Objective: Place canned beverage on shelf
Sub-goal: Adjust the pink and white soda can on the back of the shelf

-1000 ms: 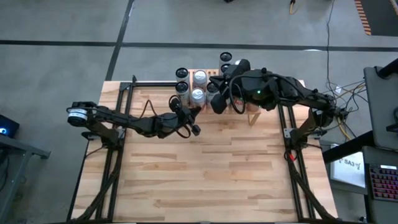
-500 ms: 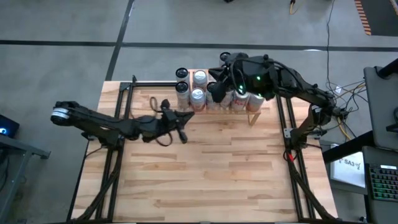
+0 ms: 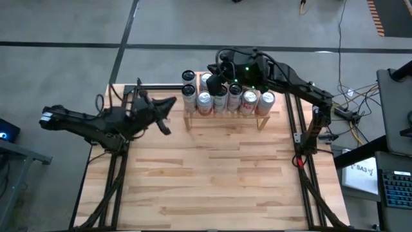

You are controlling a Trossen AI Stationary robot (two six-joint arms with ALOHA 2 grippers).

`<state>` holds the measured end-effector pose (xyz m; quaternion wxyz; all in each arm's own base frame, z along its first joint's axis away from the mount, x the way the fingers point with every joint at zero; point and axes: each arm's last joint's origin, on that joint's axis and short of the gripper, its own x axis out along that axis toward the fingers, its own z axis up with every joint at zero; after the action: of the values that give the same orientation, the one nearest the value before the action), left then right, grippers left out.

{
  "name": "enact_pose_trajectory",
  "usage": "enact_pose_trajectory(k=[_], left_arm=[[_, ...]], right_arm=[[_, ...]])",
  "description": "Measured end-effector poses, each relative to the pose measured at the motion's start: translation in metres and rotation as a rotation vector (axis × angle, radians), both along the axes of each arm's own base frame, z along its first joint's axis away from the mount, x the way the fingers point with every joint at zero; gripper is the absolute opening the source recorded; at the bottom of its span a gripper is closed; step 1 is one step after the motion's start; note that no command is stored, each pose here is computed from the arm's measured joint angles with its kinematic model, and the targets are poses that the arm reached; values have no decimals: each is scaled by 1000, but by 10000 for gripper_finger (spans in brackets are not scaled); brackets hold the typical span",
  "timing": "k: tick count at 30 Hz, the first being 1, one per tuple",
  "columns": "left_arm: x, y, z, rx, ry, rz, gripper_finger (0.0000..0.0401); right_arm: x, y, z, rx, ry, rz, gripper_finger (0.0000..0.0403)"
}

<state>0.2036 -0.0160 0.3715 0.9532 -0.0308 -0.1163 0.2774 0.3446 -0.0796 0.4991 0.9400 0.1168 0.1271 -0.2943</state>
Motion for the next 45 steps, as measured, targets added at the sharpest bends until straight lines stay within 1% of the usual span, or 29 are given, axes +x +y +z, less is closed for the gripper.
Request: enact_pose_trajectory(k=[4, 7, 10, 12, 14, 16, 19, 22, 25, 27, 29, 31, 34, 38, 41, 45], left_arm=[[-7, 5, 17, -5, -12, 31, 0], [-6, 9, 32, -3, 30, 54, 0], [-1, 18, 47, 11, 115, 102, 0], [4, 27, 55, 21, 199, 148, 0], [10, 38, 63, 28, 284, 168, 0], [18, 50, 72, 31, 355, 136, 0], [33, 68, 83, 27, 432, 47, 0], [47, 85, 91, 38, 526, 13, 0], [58, 98, 93, 77, 646, -17, 0], [64, 105, 89, 106, 740, -69, 0], [69, 111, 83, 115, 796, -120, 0], [74, 118, 81, 97, 799, -130, 0], [81, 130, 82, 63, 754, -98, 0], [96, 144, 81, 69, 709, -64, 0], [107, 153, 74, 63, 746, -61, 0], [115, 160, 67, 52, 817, -65, 0]], right_arm=[[-7, -11, 2, -4, 7, -23, 12], [-13, -21, 5, -26, 18, -50, 12], [-22, -32, 6, -34, 42, -81, 12], [-28, -38, 5, -35, 68, -103, 12], [-34, -45, 4, -39, 109, -121, 12], [-41, -52, 3, -44, 147, -137, 12], [-48, -59, 1, -61, 199, -152, 12], [-55, -66, 1, -77, 234, -166, 12], [-62, -72, 1, -76, 259, -187, 12], [-67, -74, 2, -68, 258, -201, 12], [-70, -75, 4, -67, 250, -210, 12], [-73, -74, 6, -77, 249, -208, 12], [-75, -75, 8, -88, 255, -209, 12], [-78, -81, 8, -103, 271, -219, 12], [-80, -85, 8, -114, 279, -228, 12], [-83, -90, 8, -108, 278, -249, 12]])
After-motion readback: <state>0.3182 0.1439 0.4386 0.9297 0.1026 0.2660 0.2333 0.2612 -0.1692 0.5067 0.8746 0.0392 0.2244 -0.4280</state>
